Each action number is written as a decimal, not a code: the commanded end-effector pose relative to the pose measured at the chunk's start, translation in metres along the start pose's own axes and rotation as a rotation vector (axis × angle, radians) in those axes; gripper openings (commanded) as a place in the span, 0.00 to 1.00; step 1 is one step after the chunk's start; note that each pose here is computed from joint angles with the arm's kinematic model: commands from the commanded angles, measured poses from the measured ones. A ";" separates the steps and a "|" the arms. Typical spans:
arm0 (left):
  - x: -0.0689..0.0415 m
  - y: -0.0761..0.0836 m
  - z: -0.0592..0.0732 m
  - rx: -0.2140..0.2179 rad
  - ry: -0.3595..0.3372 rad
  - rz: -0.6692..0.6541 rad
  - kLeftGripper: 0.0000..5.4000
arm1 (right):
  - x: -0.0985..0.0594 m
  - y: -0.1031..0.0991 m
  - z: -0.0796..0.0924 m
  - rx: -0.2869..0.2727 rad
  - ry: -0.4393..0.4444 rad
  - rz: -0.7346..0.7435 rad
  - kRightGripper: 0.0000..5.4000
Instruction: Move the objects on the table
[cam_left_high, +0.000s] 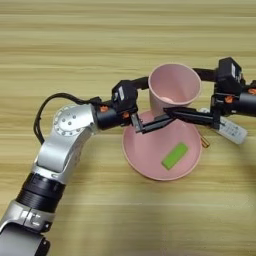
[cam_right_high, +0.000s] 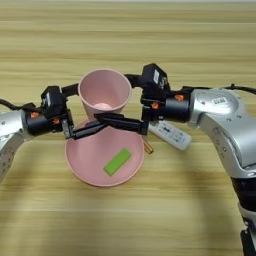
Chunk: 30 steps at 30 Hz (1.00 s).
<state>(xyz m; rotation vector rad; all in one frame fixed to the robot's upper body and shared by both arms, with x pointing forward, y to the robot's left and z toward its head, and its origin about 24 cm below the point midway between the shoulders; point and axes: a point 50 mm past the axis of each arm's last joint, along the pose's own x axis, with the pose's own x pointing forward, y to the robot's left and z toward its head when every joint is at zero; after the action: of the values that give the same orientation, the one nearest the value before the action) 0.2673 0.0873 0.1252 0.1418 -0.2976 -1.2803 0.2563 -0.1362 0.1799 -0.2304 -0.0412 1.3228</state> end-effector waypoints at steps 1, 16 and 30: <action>0.003 -0.003 -0.001 -0.006 0.000 -0.024 0.76 | 0.001 0.001 -0.001 -0.003 0.008 0.002 0.81; 0.003 -0.001 -0.003 -0.015 -0.008 0.000 0.76 | -0.002 0.002 -0.004 0.001 0.006 0.007 1.00; 0.001 0.001 -0.005 -0.019 -0.006 0.012 0.76 | -0.032 -0.001 -0.011 0.011 -0.011 -0.121 1.00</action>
<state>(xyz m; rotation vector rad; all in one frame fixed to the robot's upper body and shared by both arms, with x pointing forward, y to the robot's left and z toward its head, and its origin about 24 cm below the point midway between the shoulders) 0.2685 0.0839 0.1202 0.1126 -0.2856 -1.2780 0.2518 -0.1571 0.1708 -0.1921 -0.0496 1.2493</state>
